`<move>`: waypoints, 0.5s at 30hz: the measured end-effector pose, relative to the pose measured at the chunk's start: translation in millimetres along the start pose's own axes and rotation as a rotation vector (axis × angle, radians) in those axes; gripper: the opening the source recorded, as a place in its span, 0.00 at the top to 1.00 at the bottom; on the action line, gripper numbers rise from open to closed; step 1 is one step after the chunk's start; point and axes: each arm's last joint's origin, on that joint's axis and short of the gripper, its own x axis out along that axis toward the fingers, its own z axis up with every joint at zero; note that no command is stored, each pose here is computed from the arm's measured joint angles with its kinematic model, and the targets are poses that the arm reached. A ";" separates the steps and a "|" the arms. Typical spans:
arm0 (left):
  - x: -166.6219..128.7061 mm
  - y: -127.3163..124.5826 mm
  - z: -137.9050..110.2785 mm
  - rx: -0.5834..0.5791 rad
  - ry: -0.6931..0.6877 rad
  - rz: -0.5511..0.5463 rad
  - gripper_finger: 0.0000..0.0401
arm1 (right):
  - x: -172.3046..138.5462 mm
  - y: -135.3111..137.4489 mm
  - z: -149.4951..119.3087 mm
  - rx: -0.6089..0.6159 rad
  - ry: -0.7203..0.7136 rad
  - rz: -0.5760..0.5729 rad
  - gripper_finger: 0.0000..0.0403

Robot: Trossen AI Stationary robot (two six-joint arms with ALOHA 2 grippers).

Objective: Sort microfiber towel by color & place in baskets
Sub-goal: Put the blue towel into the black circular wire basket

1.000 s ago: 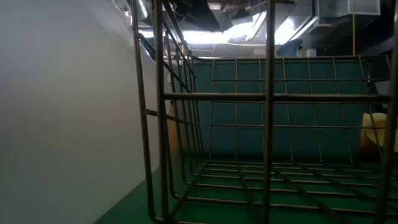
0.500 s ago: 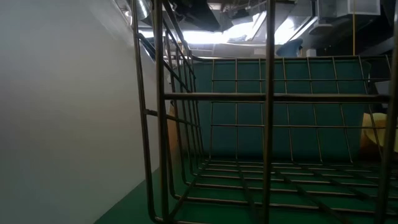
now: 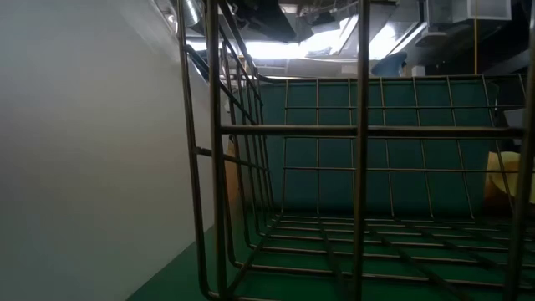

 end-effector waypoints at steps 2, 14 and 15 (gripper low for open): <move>-0.4 0.2 0.2 -0.001 -0.001 0.001 0.66 | -9.6 -2.0 -1.0 0.000 -0.008 0.011 0.93; -7.2 2.9 2.8 -0.006 -0.019 0.003 0.66 | -116.7 -39.3 -12.2 0.027 -0.334 -0.061 0.97; -7.1 3.0 2.7 -0.006 -0.018 0.003 0.66 | -127.3 -43.0 -12.5 0.030 -0.408 -0.054 0.98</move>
